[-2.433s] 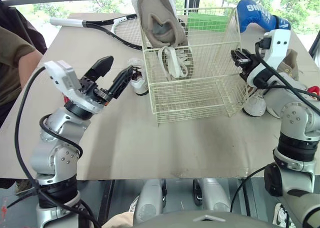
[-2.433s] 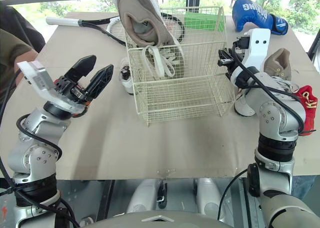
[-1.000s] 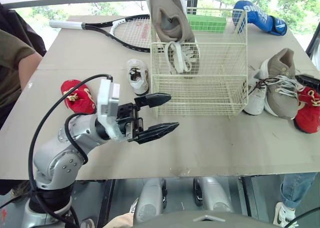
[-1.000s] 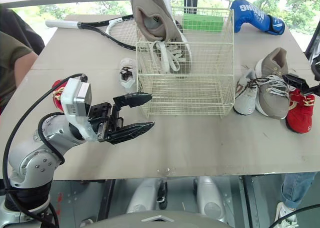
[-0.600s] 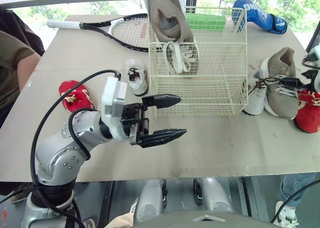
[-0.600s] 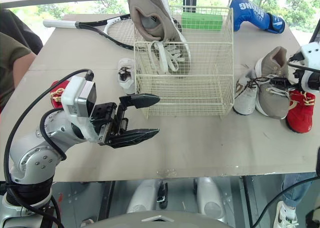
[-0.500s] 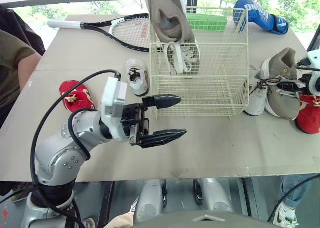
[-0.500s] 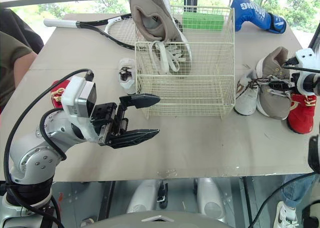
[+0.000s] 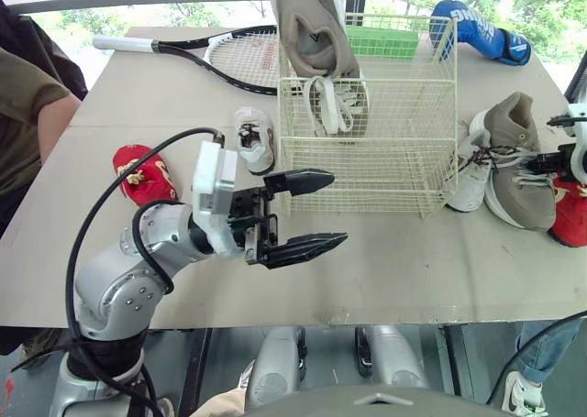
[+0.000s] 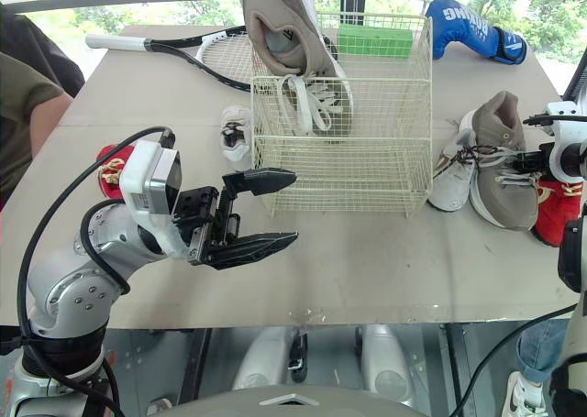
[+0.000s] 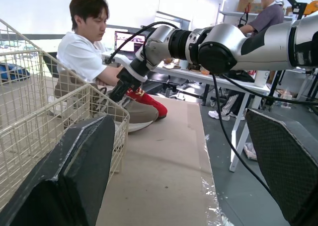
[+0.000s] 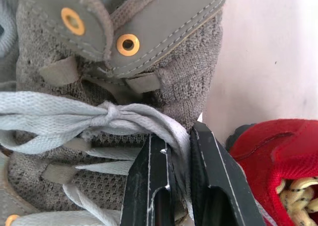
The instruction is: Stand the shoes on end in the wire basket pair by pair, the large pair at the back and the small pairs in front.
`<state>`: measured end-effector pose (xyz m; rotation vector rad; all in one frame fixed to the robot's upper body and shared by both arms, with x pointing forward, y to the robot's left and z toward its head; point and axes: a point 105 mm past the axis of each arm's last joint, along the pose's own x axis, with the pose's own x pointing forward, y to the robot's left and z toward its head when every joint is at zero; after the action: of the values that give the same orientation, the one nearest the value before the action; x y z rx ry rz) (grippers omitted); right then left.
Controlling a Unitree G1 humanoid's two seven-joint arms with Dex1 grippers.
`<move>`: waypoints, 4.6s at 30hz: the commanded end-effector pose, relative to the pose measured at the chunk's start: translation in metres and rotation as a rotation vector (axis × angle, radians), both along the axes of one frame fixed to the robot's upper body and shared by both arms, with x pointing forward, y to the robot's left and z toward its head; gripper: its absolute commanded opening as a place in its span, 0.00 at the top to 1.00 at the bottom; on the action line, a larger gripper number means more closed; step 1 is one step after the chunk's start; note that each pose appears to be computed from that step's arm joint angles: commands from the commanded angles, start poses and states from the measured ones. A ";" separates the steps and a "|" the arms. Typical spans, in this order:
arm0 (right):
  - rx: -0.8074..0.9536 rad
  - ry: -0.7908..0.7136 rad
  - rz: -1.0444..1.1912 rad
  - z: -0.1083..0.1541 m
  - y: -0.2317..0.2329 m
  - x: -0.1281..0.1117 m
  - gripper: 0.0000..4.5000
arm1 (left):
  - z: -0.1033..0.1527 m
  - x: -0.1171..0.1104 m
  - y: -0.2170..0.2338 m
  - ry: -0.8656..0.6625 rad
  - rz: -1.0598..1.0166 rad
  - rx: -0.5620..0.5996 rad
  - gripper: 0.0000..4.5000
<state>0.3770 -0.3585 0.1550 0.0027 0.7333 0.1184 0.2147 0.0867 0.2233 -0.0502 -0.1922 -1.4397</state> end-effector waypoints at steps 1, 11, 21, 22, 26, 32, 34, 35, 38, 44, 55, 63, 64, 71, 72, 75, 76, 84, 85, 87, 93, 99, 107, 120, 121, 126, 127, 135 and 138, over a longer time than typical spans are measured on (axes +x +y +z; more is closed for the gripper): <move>0.157 -0.153 -0.034 0.023 0.000 0.005 0.99 | 0.007 -0.004 0.000 -0.036 -0.009 -0.024 0.00; 0.392 -0.832 -0.104 0.153 -0.004 -0.043 0.99 | 0.013 0.001 -0.002 -0.030 0.002 -0.067 0.00; 0.212 -1.511 0.177 0.266 0.133 -0.087 0.99 | 0.027 0.016 0.018 -0.085 0.139 -0.294 0.00; 0.193 -1.558 0.179 0.270 0.146 -0.086 0.99 | 0.026 0.015 0.022 -0.077 0.142 -0.306 0.00; 0.103 -1.671 0.229 0.272 0.195 -0.078 0.99 | 0.010 0.006 0.036 -0.015 0.155 -0.280 0.00; 0.133 -1.748 0.227 0.273 0.224 -0.056 0.99 | -0.001 0.000 0.050 0.018 0.200 -0.245 0.00; 0.115 -1.750 0.216 0.268 0.231 -0.040 0.99 | 0.000 -0.001 0.052 0.013 0.230 -0.256 0.00; 0.105 -1.750 0.206 0.264 0.231 -0.033 0.99 | 0.000 -0.001 0.053 0.009 0.241 -0.259 0.00; 0.125 -1.730 0.181 0.248 0.229 -0.015 0.99 | 0.002 -0.004 0.054 -0.001 0.263 -0.266 0.00; 0.158 -1.577 0.095 0.196 0.211 0.029 0.99 | 0.004 -0.003 0.062 -0.027 0.324 -0.268 0.00; 0.320 -1.312 0.188 0.098 0.220 0.022 0.28 | 0.005 0.001 0.068 -0.050 0.381 -0.269 0.00; 0.276 -1.269 0.244 0.099 0.211 -0.008 0.01 | 0.003 0.006 0.067 -0.037 0.377 -0.269 0.00; 0.246 -1.269 0.269 0.101 0.210 -0.013 0.01 | 0.003 0.006 0.067 -0.036 0.376 -0.269 0.00; 0.117 -1.228 0.582 0.125 0.222 -0.061 0.01 | 0.001 0.010 0.065 -0.026 0.370 -0.269 0.00; 0.103 -1.234 0.602 0.131 0.225 -0.065 0.01 | 0.000 0.010 0.065 -0.024 0.369 -0.269 0.00; 0.027 -1.261 0.643 0.144 0.244 -0.069 0.01 | -0.002 0.010 0.064 -0.016 0.364 -0.267 0.00; 0.013 -1.265 0.645 0.147 0.252 -0.067 0.01 | -0.003 0.010 0.064 -0.013 0.362 -0.266 0.00; 0.045 -1.292 0.570 0.164 0.271 -0.048 0.01 | -0.006 0.011 0.064 -0.006 0.382 -0.263 0.00; 0.057 -1.296 0.626 0.162 0.274 -0.055 0.01 | -0.006 0.012 0.067 -0.001 0.406 -0.271 0.00; 0.106 -1.295 0.755 0.156 0.279 -0.072 0.01 | -0.009 0.015 0.075 0.018 0.481 -0.273 0.00; 0.203 -1.112 1.049 0.122 0.275 -0.104 0.01 | -0.025 0.027 0.126 0.114 0.815 -0.269 0.00; 0.313 -0.941 1.248 0.097 0.279 -0.129 0.01 | -0.053 0.033 0.160 0.219 1.169 -0.073 0.00; 0.299 -0.955 1.285 0.094 0.286 -0.141 0.01 | -0.059 0.069 0.139 0.248 1.166 0.039 0.00; 0.080 -0.825 1.119 0.096 0.265 -0.157 0.01 | -0.068 0.140 0.103 0.372 1.199 0.114 0.00; 0.067 -0.814 1.110 0.097 0.263 -0.158 0.01 | -0.069 0.146 0.099 0.376 1.208 0.125 0.00; 0.088 -0.830 1.097 0.107 0.264 -0.166 0.00 | -0.079 0.167 0.087 0.391 1.217 0.152 0.05; 0.090 -0.828 1.097 0.107 0.264 -0.167 0.00 | -0.080 0.169 0.085 0.392 1.211 0.142 0.12; 0.117 -0.820 1.104 0.106 0.268 -0.170 0.00 | -0.064 0.160 0.100 0.308 1.295 -0.036 0.86; 0.119 -0.841 1.096 0.109 0.268 -0.162 0.00 | -0.022 0.145 0.130 0.120 1.413 -0.221 0.94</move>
<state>0.2129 -0.0902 0.2556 -0.3081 -0.1345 1.1482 0.3706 0.1954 0.1425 -0.1715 0.0496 -0.0794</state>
